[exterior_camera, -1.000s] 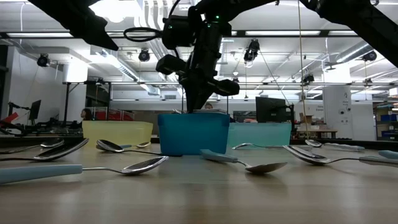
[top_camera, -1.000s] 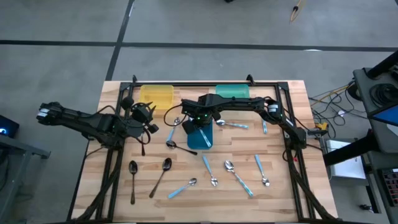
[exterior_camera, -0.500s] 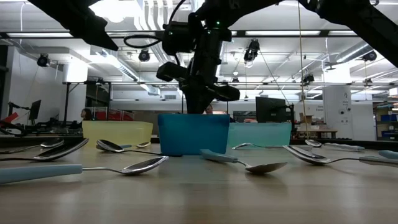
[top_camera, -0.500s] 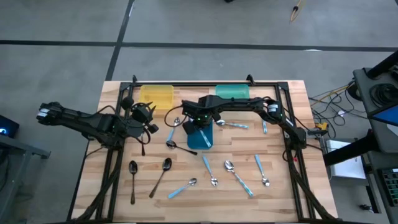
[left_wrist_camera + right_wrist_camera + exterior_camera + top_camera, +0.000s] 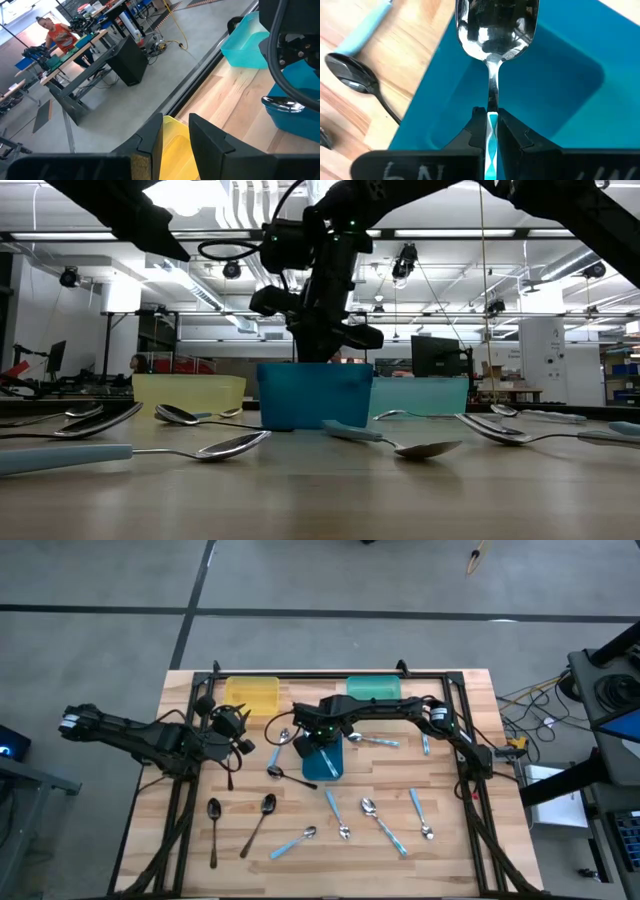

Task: Sort silverware by color (type)
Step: Put the white patterned spoon into the blue bin

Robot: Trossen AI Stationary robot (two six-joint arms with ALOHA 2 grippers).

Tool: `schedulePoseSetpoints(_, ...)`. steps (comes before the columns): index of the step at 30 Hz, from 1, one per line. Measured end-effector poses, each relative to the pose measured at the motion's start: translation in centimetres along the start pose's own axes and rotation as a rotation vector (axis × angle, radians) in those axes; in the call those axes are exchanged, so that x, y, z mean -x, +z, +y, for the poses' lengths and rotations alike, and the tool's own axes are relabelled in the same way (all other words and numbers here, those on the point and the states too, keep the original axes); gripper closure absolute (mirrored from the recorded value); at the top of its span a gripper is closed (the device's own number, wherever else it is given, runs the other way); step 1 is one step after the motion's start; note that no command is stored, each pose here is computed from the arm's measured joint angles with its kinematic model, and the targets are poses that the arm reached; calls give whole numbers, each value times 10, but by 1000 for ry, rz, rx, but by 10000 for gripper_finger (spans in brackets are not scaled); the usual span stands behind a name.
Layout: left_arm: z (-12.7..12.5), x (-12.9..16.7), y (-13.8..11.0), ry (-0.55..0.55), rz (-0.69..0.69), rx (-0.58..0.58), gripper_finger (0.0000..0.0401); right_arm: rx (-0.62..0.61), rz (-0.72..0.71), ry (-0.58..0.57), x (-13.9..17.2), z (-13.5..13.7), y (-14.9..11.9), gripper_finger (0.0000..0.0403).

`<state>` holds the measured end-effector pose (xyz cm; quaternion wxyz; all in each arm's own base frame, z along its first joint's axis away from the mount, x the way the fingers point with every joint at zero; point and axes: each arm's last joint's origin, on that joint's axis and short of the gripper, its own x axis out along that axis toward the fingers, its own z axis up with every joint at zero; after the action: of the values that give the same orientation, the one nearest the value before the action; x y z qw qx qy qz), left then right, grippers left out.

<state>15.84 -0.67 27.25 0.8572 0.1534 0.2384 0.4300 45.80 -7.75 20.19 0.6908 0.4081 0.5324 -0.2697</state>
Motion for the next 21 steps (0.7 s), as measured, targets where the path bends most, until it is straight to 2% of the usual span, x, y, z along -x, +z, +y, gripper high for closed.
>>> schedulePoseSetpoints(10, 0, 0, 0, 0, 0, 0, 325, -4, 6, -4, -15, -6, -3, 387)
schedulePoseSetpoints(21, 0, 0, 0, 0, 0, 0, 325, 12, -20, 23, -15, -4, 0, 387)
